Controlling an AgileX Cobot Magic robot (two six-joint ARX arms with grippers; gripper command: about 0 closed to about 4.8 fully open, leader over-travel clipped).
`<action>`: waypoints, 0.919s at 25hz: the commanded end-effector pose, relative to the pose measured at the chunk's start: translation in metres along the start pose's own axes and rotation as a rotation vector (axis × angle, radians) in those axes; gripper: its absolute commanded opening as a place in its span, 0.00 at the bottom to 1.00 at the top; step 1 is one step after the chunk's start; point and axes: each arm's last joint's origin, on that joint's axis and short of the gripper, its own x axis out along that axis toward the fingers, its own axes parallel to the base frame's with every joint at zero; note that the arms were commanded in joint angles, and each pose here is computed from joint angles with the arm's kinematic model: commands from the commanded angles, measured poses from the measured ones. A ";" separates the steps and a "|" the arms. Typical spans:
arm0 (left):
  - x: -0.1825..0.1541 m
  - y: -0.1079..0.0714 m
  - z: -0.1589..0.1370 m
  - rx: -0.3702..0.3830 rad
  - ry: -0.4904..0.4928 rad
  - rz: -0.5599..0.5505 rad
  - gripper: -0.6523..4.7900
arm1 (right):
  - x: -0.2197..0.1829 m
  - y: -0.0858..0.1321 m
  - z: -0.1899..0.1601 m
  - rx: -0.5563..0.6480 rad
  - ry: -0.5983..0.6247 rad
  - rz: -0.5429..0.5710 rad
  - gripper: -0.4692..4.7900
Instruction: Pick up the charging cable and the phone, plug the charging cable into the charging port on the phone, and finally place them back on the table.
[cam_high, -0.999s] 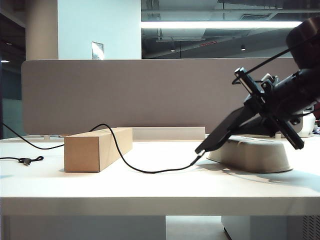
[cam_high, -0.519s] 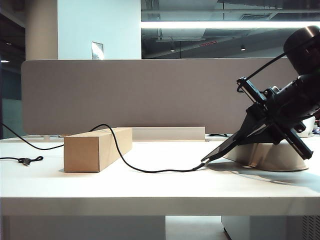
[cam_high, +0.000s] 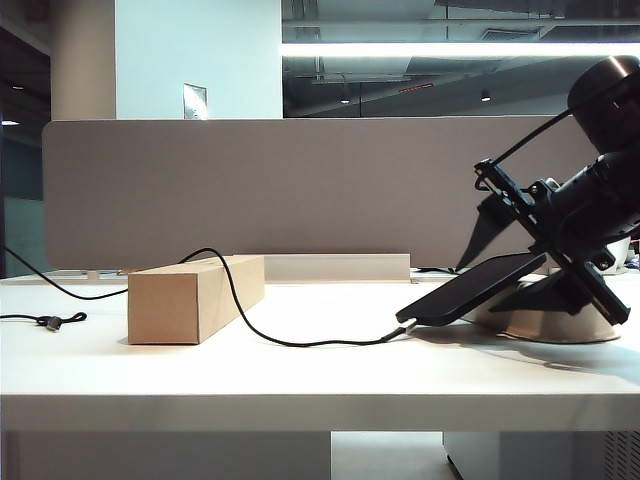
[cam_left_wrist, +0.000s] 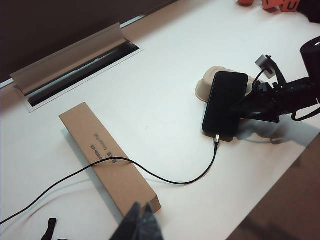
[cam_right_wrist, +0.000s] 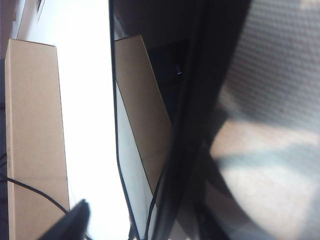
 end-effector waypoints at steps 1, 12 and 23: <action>-0.003 -0.001 0.001 0.010 -0.020 -0.003 0.11 | -0.001 0.001 0.001 0.000 0.027 0.018 0.72; -0.007 -0.012 -0.025 0.032 -0.055 0.011 0.11 | -0.085 0.007 0.034 -0.233 -0.067 0.008 0.12; -0.006 -0.035 -0.099 0.053 -0.109 0.077 0.11 | -0.186 0.050 0.009 -0.639 -0.310 0.104 0.09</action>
